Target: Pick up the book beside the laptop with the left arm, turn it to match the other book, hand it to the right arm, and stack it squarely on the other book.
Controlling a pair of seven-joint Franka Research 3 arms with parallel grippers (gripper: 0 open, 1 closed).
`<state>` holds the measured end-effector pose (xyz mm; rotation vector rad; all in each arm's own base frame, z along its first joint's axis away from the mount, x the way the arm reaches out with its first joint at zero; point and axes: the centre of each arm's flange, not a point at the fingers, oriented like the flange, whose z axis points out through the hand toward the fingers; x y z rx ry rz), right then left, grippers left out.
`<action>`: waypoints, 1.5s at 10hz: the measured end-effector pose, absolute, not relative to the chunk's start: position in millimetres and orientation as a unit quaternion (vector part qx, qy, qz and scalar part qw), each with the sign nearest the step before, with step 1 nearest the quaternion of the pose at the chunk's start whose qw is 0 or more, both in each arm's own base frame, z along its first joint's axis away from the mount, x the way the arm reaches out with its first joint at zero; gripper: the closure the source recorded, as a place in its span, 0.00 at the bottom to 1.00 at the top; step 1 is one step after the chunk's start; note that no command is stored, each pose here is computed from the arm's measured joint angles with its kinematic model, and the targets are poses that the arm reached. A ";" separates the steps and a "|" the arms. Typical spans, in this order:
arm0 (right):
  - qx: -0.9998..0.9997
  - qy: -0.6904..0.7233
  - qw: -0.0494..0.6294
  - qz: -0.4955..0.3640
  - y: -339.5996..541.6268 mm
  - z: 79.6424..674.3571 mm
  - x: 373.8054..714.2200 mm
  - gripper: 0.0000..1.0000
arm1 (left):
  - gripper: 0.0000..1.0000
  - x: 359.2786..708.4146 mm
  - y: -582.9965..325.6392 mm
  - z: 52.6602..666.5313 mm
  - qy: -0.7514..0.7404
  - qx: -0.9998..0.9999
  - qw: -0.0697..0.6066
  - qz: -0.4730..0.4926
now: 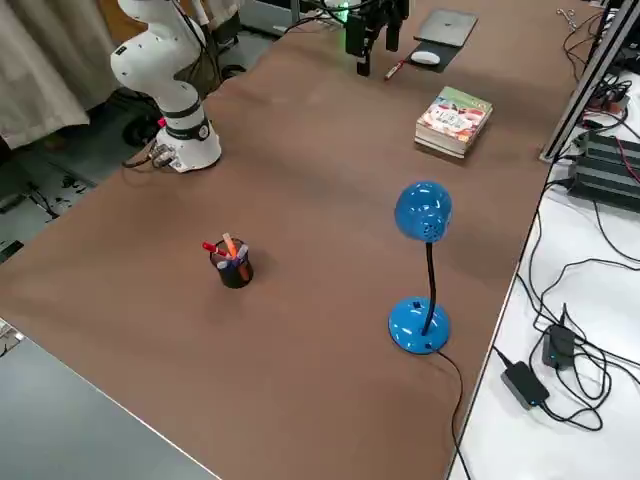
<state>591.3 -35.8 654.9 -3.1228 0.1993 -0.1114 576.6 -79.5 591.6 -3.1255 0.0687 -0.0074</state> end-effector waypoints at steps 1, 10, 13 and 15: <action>-0.997 0.064 0.005 -0.035 -35.8 654.8 591.3 0.00 | 0.00 576.6 -79.5 591.6 0.022 -1.000 0.008 -0.002; -0.998 0.054 0.006 -0.036 -25.4 654.5 592.0 0.00 | 0.00 576.6 -79.4 591.6 0.022 -1.000 0.008 -0.002; -0.998 0.054 0.006 -0.042 -25.5 654.9 593.6 0.00 | 0.00 576.6 -79.4 591.6 0.022 -1.000 0.008 -0.002; -0.998 0.055 0.006 -0.042 -26.4 651.1 595.5 0.00 | 0.00 577.5 -79.3 592.3 0.022 -1.000 0.007 -0.004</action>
